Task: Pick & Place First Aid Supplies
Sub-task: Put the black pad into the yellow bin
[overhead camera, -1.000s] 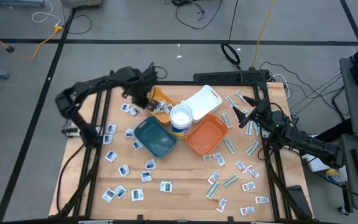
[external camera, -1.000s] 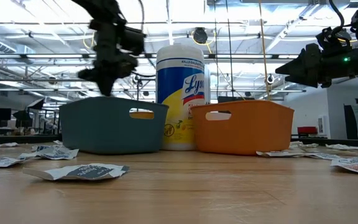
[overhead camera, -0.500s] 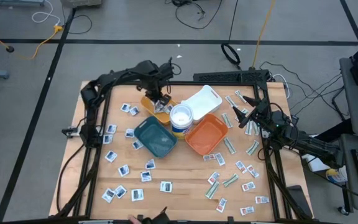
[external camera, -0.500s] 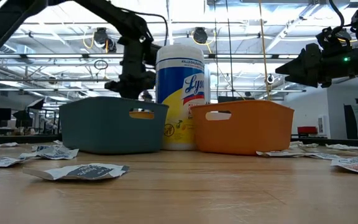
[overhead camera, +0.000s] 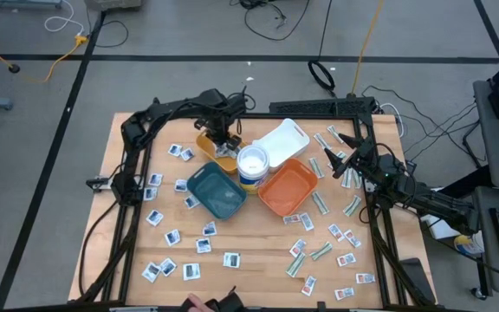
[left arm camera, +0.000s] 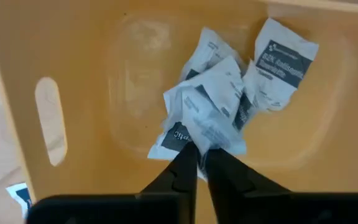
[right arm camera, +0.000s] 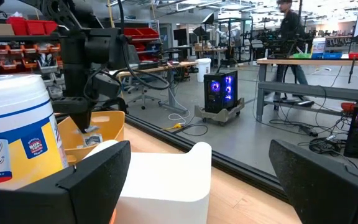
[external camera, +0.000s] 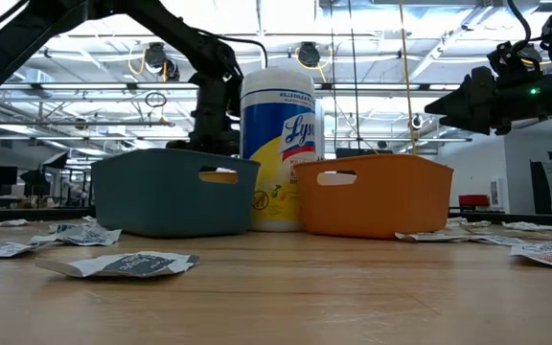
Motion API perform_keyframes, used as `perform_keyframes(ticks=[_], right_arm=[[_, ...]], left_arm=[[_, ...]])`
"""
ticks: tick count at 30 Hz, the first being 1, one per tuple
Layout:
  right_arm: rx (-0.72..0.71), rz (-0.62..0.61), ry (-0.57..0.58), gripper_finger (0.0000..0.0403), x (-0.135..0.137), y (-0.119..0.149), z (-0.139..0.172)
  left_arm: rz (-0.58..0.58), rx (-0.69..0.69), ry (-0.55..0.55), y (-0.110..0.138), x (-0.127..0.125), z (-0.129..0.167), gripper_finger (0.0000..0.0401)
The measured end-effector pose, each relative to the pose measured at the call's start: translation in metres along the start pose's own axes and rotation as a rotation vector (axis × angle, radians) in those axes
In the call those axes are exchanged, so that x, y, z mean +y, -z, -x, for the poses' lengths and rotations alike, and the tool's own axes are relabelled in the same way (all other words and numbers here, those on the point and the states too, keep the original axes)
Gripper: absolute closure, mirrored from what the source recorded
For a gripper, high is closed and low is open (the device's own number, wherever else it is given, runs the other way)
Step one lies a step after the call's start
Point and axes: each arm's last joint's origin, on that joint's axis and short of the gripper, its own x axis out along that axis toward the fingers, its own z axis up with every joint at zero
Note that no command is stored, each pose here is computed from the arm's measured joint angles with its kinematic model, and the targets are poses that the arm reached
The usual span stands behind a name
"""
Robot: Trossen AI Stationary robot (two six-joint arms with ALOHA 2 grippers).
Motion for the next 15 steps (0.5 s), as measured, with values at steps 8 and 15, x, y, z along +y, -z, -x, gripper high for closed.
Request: perform_keyframes(ticks=[8,15], right_arm=[[0.0,0.0,0.0,0.0026,0.0,0.0,0.0],[0.0,0.0,0.0,0.0026,0.0,0.0,0.0]], left_arm=[[0.009,0.012,0.013,0.001,0.001,0.001,0.0193],[0.036,0.027,0.039,0.018,0.004,0.025,0.0094]])
